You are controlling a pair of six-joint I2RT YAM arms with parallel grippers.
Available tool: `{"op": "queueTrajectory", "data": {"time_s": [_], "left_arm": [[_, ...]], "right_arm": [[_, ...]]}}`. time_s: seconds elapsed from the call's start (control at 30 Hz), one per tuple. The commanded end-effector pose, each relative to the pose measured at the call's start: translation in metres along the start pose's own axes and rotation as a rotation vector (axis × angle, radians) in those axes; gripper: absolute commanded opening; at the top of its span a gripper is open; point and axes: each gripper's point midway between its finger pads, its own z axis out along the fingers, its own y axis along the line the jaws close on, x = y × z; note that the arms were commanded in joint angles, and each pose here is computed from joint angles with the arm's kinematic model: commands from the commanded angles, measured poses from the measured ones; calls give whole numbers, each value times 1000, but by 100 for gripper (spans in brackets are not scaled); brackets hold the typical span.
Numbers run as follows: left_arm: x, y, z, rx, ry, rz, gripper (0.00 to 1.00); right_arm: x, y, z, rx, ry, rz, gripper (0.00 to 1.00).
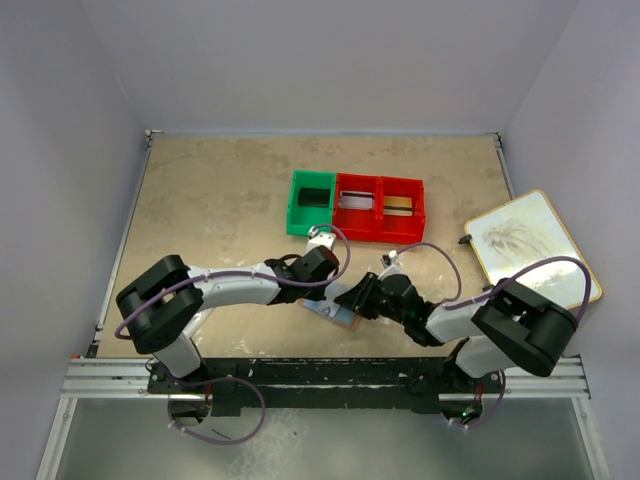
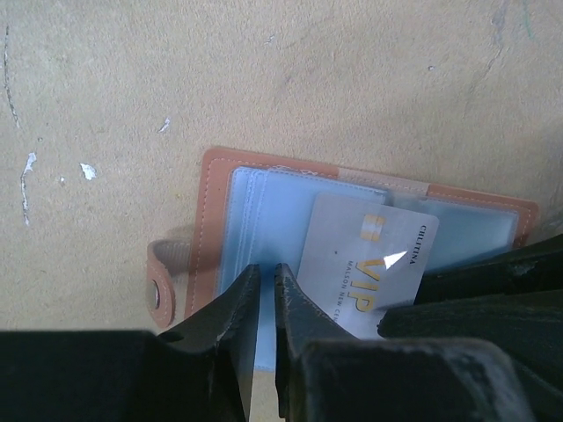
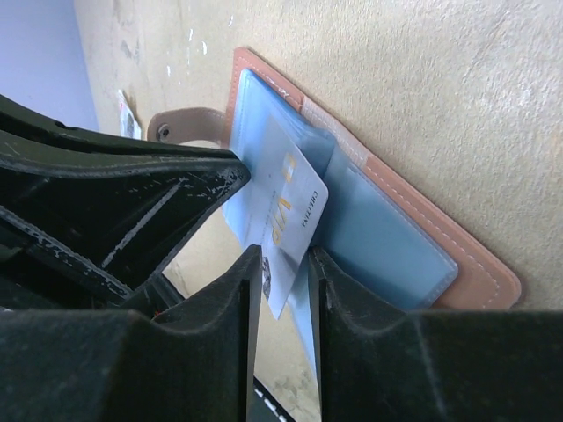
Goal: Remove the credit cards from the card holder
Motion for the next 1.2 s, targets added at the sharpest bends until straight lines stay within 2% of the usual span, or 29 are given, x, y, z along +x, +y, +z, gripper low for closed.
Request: {"op": "queueTrajectory", "data": {"time_s": [0.0,0.2,0.4,0.53,0.63,0.87,0.93,1.17], "left_arm": [[9,11,-6,-31,18,16,9],[4,9,-8,-23,-2,8,8],[1,8,-9,-23,-5,8,8],[1,8,-9,-24,-5,8,7],[2,8,-8,-29,-2,12,7],[7,10,-7,-29,12,12,6],[7,11,-7,-35,12,14,6],[6,13,-8,-42,8,22,5]], "right_arm": [[-14,15,7,-31,-47,-3,33],[-17,17,8,-52,-67,-1,44],[-14,17,9,-52,-46,-9,45],[-11,15,9,-54,-36,-6,35],[-10,9,9,-38,-38,15,22],[-9,6,9,-38,-38,27,10],[-11,5,6,-34,-47,32,4],[-12,-6,-6,15,-64,28,5]]}}
